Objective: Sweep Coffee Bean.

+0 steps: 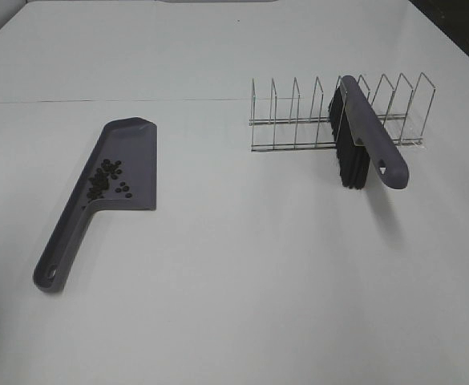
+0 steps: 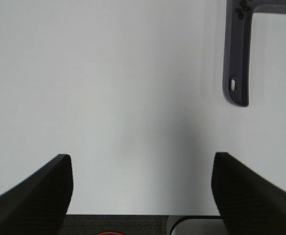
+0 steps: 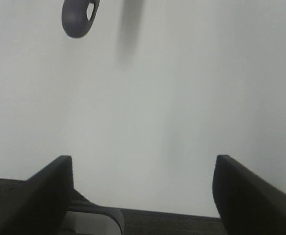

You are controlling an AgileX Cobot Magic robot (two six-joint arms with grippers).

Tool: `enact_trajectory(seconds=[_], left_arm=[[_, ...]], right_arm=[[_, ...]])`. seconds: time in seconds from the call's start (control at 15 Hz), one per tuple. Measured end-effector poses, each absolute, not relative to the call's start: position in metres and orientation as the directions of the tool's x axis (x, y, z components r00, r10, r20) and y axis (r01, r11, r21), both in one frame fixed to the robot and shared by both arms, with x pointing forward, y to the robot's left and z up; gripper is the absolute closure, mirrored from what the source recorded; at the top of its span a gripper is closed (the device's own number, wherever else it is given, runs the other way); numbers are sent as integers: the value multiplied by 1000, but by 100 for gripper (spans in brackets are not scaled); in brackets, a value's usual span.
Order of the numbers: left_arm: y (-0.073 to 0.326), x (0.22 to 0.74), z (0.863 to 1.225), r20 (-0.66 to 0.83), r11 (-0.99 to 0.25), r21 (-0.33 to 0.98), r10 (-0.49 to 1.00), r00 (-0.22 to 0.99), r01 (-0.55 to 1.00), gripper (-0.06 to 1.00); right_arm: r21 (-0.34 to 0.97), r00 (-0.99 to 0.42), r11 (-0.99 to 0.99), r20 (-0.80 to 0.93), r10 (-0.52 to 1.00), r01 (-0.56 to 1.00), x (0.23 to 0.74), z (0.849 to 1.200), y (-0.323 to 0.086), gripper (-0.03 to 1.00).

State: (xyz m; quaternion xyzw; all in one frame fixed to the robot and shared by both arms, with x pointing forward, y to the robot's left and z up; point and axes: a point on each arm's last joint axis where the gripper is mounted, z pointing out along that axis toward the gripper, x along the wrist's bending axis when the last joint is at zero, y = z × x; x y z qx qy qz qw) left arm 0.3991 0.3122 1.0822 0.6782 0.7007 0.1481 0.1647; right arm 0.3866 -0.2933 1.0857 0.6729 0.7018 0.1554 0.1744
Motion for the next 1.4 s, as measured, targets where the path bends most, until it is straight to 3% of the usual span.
enact_trajectory(seconds=[0.6,0.87,1.4], left_arm=[[312,399,1082,-30,36,431,999,-26,902,22],[312,399,1082,-30,36,431,999,-26,902,22],[312,399,1082,-30,36,431,999,-26,902,22]], right_arm=[[530,-49,41,0,999,847,301,1029,-295,23],[587,-127,90,22,992,805,287,1028,-290,23],[712,-137,86,15,990,697,265,1035,-291,23]])
